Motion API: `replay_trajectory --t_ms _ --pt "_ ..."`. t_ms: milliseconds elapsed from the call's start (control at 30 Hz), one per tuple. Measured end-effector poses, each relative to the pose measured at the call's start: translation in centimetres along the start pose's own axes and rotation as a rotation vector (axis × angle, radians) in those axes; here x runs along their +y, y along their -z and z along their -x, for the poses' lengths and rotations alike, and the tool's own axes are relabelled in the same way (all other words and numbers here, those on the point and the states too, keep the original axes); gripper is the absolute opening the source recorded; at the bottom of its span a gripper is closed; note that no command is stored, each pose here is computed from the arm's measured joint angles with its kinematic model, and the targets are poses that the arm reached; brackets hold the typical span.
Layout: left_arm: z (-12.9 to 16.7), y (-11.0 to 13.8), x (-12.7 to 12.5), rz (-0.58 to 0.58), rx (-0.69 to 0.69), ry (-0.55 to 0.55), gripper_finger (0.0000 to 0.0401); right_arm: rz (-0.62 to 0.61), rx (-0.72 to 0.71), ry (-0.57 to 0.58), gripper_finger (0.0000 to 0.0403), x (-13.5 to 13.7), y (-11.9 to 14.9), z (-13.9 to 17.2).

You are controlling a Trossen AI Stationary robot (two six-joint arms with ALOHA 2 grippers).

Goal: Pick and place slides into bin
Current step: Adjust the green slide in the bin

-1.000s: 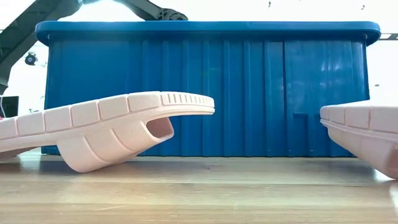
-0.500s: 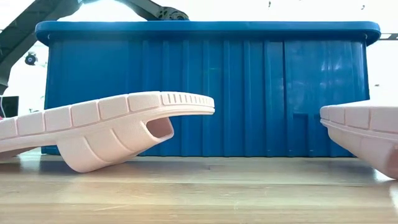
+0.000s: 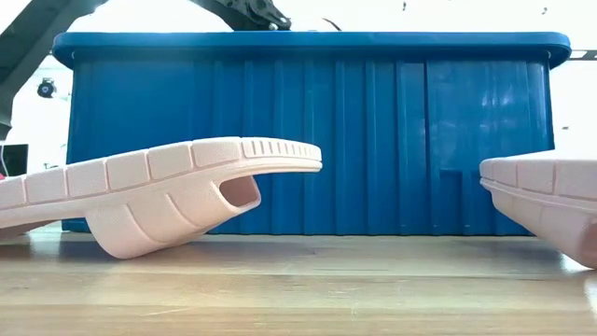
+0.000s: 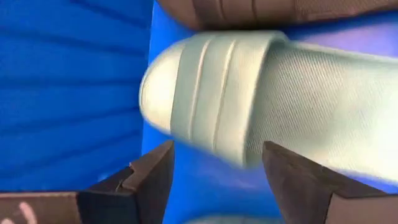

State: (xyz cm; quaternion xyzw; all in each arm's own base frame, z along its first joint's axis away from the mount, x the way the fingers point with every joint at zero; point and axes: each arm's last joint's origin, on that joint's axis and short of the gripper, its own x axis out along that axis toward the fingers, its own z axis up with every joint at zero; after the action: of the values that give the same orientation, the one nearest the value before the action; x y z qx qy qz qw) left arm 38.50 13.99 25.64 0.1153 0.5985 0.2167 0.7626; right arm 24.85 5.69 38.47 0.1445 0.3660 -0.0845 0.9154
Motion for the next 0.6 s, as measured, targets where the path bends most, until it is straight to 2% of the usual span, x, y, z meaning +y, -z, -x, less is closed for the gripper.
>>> replay_trajectory --t_ms 167,300,467,600 --pt "2.0 1.6 0.3 0.078 0.092 0.024 0.0229 0.016 0.002 0.001 0.0068 0.0 0.0 0.0" --pt "2.5 2.8 -0.1 0.184 0.188 0.139 0.0229 0.023 0.002 0.001 0.0068 0.0 0.0 0.0" --pt "1.8 3.7 -0.8 0.285 0.266 0.142 0.0229 0.042 0.012 -0.019 0.0068 0.0 0.0 0.0" --pt "1.0 4.4 -1.6 0.275 0.305 0.144 0.0229 0.044 0.014 -0.023 0.0068 0.1 0.1 0.0"
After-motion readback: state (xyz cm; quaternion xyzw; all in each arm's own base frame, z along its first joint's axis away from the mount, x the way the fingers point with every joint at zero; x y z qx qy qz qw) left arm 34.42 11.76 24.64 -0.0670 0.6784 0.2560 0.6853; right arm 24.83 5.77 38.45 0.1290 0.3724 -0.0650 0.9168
